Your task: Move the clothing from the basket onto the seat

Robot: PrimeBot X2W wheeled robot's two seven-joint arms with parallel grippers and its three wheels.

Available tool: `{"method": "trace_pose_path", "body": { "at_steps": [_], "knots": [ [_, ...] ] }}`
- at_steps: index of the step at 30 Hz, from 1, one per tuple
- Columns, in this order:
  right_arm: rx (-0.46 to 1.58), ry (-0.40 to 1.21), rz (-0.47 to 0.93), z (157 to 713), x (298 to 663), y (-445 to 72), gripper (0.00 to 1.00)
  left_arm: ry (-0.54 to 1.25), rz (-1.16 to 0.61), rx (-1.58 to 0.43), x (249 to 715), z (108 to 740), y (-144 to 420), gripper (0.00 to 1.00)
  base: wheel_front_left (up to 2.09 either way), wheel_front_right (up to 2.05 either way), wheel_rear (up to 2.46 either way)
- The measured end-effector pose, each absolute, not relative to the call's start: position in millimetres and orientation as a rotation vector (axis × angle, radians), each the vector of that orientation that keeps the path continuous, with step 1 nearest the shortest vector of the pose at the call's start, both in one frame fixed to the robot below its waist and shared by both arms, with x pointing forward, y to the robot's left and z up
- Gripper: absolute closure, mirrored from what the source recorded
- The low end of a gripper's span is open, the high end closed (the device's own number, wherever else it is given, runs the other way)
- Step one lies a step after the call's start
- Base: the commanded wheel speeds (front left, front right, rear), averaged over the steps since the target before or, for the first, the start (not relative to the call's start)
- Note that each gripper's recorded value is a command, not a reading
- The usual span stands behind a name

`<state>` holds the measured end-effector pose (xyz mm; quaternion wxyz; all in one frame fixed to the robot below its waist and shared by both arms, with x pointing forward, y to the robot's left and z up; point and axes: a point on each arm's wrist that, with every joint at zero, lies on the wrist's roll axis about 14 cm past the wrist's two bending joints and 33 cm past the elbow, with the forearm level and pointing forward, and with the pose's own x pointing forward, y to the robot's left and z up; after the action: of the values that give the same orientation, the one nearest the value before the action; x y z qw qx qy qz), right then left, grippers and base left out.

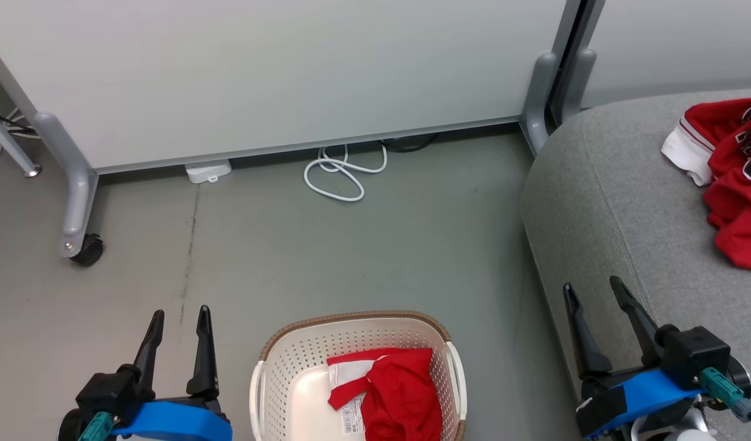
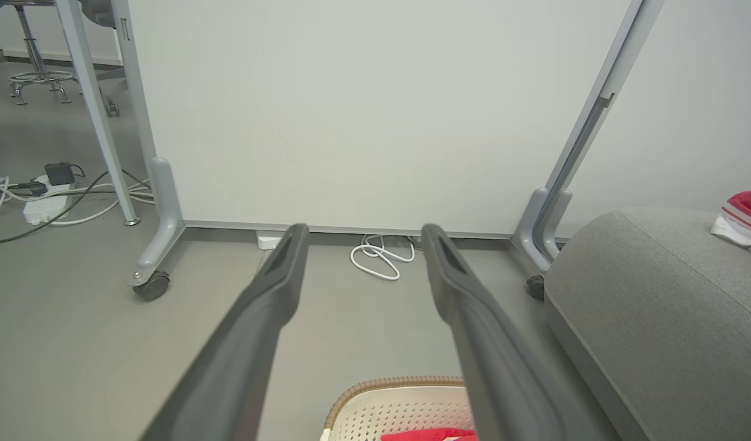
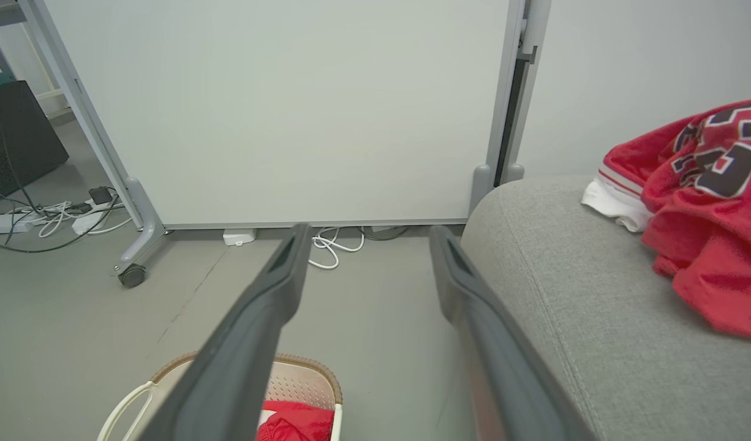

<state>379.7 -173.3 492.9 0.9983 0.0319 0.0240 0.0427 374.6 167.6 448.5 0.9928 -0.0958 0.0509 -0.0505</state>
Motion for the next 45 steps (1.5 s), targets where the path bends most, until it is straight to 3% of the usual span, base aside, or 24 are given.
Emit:
{"method": "trace_pose_path", "body": {
  "at_steps": [8,25,45],
  "knots": [
    [0.073,0.055,0.087,485,388,-172,0.0,0.22,-0.19,-0.219,396,411,133,0.0,0.0,0.0,0.0],
    [0.088,0.177,0.029,420,417,-192,0.0,0.65,-0.42,-0.218,430,257,51,0.0,0.0,0.0,0.0],
    [0.088,0.408,-0.04,327,408,-212,0.0,1.043,-0.514,-0.271,414,115,3,0.0,0.0,0.0,0.0]
  ]
}}
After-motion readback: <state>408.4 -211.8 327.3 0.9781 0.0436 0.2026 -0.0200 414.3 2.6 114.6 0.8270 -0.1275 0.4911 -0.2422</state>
